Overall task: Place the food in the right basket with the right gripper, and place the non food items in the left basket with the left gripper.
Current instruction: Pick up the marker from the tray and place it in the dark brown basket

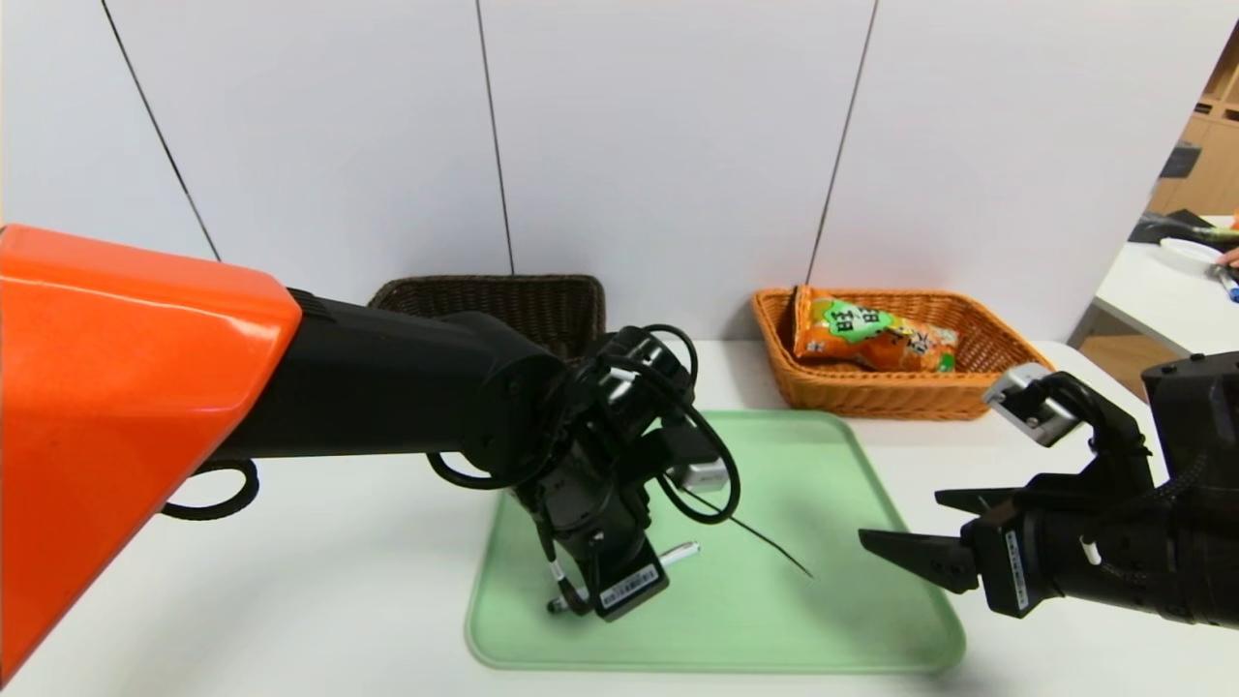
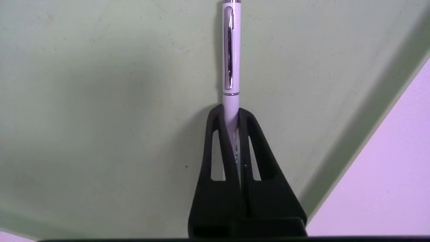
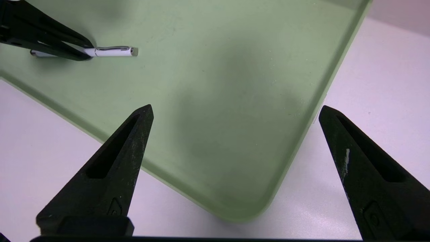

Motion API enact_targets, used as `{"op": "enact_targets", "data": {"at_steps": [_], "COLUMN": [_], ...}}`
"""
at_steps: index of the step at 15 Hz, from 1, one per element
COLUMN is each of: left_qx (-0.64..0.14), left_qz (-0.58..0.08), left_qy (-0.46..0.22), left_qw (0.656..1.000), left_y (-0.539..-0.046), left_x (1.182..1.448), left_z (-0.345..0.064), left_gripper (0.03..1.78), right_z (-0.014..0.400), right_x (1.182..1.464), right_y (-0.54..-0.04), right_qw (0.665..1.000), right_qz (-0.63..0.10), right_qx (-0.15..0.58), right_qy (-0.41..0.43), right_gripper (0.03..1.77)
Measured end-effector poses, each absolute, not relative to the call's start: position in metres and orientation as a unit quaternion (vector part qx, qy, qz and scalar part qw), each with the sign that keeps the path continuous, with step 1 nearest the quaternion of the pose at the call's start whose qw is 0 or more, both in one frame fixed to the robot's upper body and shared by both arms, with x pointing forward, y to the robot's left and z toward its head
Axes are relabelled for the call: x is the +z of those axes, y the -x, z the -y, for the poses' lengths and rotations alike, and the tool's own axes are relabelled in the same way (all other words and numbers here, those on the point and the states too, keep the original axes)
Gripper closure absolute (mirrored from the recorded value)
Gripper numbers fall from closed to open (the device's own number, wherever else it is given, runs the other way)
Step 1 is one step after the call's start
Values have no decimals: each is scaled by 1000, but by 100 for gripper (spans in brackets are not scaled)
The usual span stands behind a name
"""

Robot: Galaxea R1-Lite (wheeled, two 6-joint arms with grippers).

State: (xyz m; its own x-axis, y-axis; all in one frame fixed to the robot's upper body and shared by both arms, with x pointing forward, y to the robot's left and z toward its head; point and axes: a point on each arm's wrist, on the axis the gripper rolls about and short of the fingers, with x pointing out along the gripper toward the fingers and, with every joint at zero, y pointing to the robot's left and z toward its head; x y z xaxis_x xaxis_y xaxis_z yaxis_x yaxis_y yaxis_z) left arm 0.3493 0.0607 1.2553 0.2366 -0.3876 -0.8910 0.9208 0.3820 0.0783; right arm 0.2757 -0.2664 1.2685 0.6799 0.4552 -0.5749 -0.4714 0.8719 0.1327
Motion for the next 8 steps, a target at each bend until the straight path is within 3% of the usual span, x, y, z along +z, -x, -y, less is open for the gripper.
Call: {"op": "enact_targets", "data": {"at_steps": [8], "left_qx": [-454], "left_qz": [-415], "left_qy": [-316], "left_qw": [723], "left_y": [-350], "left_x": [1258], "left_z": [-61], "left_gripper": [174], "right_z": [266], "right_x": [1267], "right_y": [-276], "right_qw": [916], "right_qz": [-313], "right_qx": [252], "right_qy": [13], "right_gripper": [10]}}
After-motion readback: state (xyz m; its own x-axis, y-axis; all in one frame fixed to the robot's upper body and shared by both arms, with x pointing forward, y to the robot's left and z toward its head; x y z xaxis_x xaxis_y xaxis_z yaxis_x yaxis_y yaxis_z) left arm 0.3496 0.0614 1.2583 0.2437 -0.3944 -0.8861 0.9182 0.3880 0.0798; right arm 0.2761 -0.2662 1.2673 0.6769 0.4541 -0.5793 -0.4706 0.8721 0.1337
